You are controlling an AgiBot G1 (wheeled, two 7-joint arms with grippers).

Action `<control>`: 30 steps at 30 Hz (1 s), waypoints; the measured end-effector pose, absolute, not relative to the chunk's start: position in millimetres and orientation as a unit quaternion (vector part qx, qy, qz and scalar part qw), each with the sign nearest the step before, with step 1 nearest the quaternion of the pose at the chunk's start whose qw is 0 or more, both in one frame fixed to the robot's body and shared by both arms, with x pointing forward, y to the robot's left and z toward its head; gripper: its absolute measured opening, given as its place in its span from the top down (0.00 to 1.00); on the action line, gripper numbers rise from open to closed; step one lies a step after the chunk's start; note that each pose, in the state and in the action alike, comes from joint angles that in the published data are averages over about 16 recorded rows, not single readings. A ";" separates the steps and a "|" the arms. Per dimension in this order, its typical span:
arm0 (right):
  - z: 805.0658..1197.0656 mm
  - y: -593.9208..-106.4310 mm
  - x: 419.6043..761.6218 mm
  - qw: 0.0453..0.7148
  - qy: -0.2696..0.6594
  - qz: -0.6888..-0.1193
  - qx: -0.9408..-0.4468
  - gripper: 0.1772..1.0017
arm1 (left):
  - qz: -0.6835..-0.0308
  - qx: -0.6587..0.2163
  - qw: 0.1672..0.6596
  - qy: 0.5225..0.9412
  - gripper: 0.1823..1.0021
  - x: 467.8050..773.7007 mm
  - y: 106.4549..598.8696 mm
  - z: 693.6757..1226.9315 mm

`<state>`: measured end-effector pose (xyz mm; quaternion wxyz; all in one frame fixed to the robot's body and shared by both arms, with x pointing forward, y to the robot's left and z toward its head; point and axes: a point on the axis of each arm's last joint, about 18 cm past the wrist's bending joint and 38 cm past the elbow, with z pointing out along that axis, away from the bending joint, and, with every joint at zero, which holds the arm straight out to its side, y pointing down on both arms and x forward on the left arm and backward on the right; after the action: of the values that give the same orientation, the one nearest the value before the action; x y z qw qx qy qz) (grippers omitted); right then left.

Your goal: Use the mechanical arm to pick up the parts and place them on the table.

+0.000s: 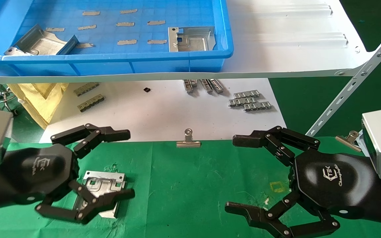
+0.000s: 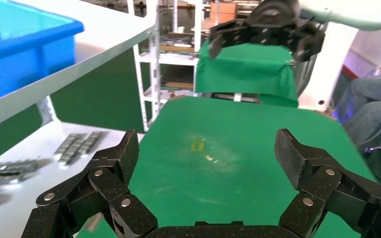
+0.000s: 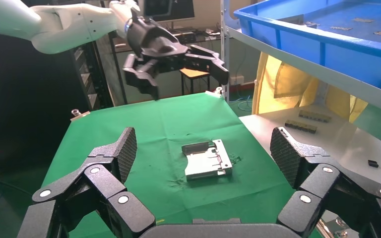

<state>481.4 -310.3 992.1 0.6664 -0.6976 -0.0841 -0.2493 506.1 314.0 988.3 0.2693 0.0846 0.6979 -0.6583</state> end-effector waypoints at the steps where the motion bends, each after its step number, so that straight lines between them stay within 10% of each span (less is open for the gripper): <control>1: 992.1 -310.3 481.4 0.666 -0.084 -0.249 -0.698 0.00 | -0.659 0.087 0.266 0.698 0.00 502.6 312.3 988.9; 30: 992.1 -310.4 481.4 0.667 -0.084 -0.249 -0.697 0.00 | -0.658 0.105 0.243 0.705 0.00 472.0 298.7 992.6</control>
<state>481.4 -310.4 992.1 0.6666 -0.6975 -0.0838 -0.2494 472.0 298.7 992.6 0.2428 0.1049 0.7046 -0.6585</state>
